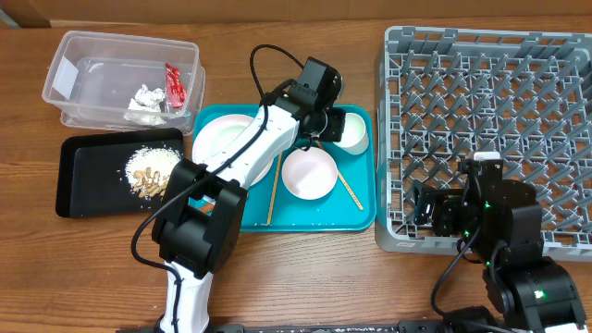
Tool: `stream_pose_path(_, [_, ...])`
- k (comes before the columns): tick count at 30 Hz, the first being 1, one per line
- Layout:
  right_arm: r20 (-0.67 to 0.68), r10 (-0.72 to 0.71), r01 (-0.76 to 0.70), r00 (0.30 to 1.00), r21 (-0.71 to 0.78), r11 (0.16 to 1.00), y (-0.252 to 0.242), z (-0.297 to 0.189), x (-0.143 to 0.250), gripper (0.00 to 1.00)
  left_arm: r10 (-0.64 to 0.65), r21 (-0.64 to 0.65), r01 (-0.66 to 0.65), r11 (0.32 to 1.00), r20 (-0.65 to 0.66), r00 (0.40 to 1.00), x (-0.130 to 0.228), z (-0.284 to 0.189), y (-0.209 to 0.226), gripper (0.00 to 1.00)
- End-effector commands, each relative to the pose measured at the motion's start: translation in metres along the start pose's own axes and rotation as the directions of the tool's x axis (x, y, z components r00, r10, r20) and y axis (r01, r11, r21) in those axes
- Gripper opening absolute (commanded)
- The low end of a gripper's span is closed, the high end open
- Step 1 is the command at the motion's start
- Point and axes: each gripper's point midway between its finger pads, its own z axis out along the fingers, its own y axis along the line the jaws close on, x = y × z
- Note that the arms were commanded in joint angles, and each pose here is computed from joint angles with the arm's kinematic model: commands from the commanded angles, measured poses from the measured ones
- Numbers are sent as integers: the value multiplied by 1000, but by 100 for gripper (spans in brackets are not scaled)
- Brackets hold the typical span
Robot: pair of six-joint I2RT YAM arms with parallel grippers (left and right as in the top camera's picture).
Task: Sort waste into correct bins and load items into the dishwasher
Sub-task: 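Grasp the white paper cup with the left gripper, then lift the cup and hand it to the right gripper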
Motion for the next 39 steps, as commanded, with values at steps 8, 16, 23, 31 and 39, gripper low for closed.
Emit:
stream_pose_path(8, [177,145,-187,974,252,950,-45,-14,-33,100,-212,374,194,907,7,977,-42,-99,5,4])
stream_pose_path(16, [169,17,38,985,-319,947,60,24,-71,100,-160,790,246,562,-188,969,-35,-174,-36,4])
stream_pose_path(23, [156,-38,142,987,-741,656,135,29,-74,100,-71,869,212,448,-202,977,-26,-195,-54,4])
stream_pose_path(31, [251,-51,236,967,-794,561,149,35,-89,100,-46,871,214,443,-216,975,-21,-192,-66,4])
stream_pose_path(39, [328,-52,301,943,-779,550,151,29,-100,100,-1,874,214,437,-237,971,-10,-188,-86,4])
